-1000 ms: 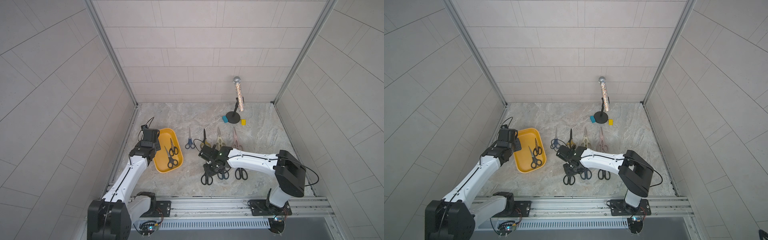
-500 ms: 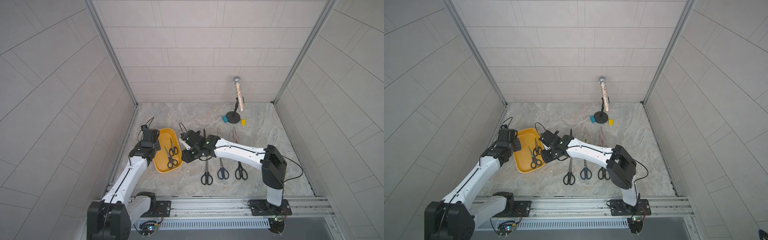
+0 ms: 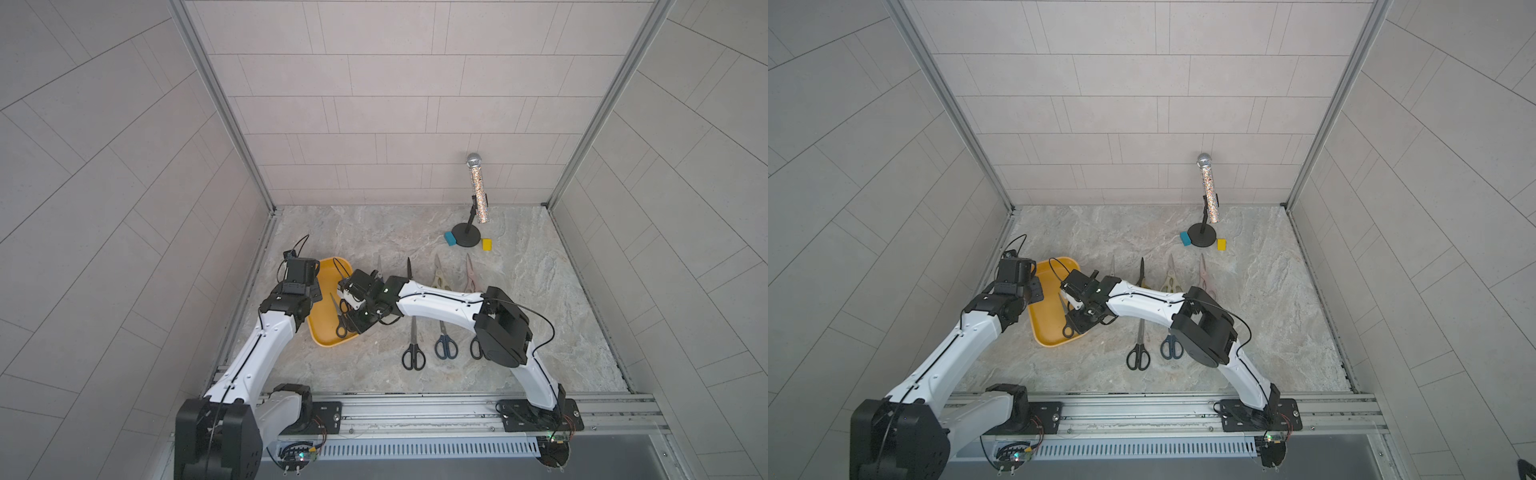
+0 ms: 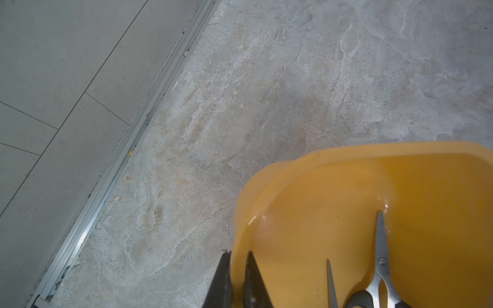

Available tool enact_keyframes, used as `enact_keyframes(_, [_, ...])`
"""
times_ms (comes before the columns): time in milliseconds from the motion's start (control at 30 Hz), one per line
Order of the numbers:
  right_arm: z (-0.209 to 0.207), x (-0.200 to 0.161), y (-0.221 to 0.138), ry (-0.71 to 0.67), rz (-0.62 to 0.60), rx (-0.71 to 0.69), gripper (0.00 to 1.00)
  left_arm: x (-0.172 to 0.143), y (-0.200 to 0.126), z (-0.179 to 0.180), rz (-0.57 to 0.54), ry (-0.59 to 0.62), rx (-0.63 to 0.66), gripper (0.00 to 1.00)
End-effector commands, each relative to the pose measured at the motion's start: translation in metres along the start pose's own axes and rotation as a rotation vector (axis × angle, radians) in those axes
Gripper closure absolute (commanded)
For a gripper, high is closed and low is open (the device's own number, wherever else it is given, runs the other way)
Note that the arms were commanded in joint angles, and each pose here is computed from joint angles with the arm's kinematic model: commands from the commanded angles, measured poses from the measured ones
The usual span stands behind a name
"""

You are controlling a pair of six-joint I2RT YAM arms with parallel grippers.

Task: Take the scissors out of the storage box
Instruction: Pick up the scissors from the storage box.

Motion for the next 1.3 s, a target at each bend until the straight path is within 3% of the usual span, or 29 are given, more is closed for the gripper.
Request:
enact_keyframes(0, [-0.01,0.002,0.011,-0.065,0.015,-0.115,0.71,0.0,-0.001,-0.004,-0.002,0.032,-0.009,1.0])
enact_keyframes(300, [-0.025,0.002,0.024,-0.22,0.078,-0.289,0.75,0.001,-0.004,-0.008,-0.012,0.046,-0.018,1.0])
enact_keyframes(600, [-0.035,-0.01,0.04,-0.288,0.14,-0.333,0.76,0.001,-0.003,-0.01,-0.005,0.051,-0.021,1.0])
enact_keyframes(1100, [-0.043,-0.001,0.07,-0.048,-0.051,-0.126,0.77,-0.003,0.001,-0.011,0.025,0.073,-0.005,1.0])
enact_keyframes(1267, [-0.048,-0.002,0.075,-0.029,-0.07,-0.121,0.9,-0.004,0.002,-0.012,0.032,0.075,-0.009,1.0])
Point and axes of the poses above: each gripper's point midway between its finger pads, its own y axis out along the fingers, its own z axis along the line the jaws close on, x = y × z, the point moved 7 cm from there along -y, back along the fingers, and after that the axes turned 12 degrees about y, right-handed, at the moved point
